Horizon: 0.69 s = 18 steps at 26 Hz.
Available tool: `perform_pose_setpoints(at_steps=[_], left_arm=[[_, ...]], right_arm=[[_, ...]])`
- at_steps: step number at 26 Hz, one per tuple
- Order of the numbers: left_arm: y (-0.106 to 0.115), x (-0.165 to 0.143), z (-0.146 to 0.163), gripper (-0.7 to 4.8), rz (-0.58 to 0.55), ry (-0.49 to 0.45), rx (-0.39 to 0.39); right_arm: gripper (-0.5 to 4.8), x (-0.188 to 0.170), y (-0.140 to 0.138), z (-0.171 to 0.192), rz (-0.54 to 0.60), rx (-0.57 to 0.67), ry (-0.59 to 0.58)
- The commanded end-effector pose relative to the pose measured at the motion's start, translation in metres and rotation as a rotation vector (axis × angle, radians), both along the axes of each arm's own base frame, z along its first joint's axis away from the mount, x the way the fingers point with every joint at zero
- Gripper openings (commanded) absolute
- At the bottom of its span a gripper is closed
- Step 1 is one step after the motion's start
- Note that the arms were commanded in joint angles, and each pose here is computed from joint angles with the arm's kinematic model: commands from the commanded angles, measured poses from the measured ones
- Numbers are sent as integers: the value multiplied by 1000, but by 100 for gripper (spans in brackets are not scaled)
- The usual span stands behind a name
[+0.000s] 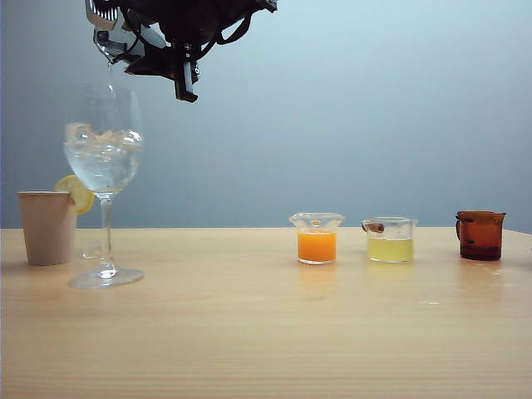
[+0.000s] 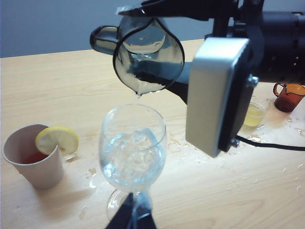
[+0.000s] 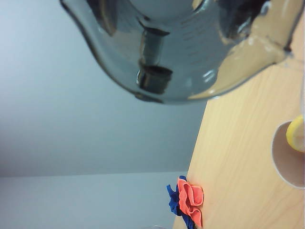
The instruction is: Pick up the first measuring cup from the left, pour the coconut rum inside into the goblet, and finally put the measuring cup back in its original place.
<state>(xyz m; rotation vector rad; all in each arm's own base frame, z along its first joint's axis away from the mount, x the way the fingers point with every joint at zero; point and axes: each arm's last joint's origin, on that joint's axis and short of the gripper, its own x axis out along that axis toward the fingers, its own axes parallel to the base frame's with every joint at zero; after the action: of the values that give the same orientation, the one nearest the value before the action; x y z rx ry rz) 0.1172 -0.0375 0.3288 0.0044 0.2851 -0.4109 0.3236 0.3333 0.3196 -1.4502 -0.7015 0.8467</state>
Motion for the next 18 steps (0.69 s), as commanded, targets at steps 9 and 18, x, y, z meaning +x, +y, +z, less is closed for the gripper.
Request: perform_pose_setpoints(at_steps=[9, 18], left_arm=[[0, 0, 2, -3, -3, -16, -1], [0, 0, 2, -3, -3, -16, -1]], right_arm=[[237, -4, 1, 13, 34, 6, -135], [237, -4, 1, 13, 42, -51, -228]])
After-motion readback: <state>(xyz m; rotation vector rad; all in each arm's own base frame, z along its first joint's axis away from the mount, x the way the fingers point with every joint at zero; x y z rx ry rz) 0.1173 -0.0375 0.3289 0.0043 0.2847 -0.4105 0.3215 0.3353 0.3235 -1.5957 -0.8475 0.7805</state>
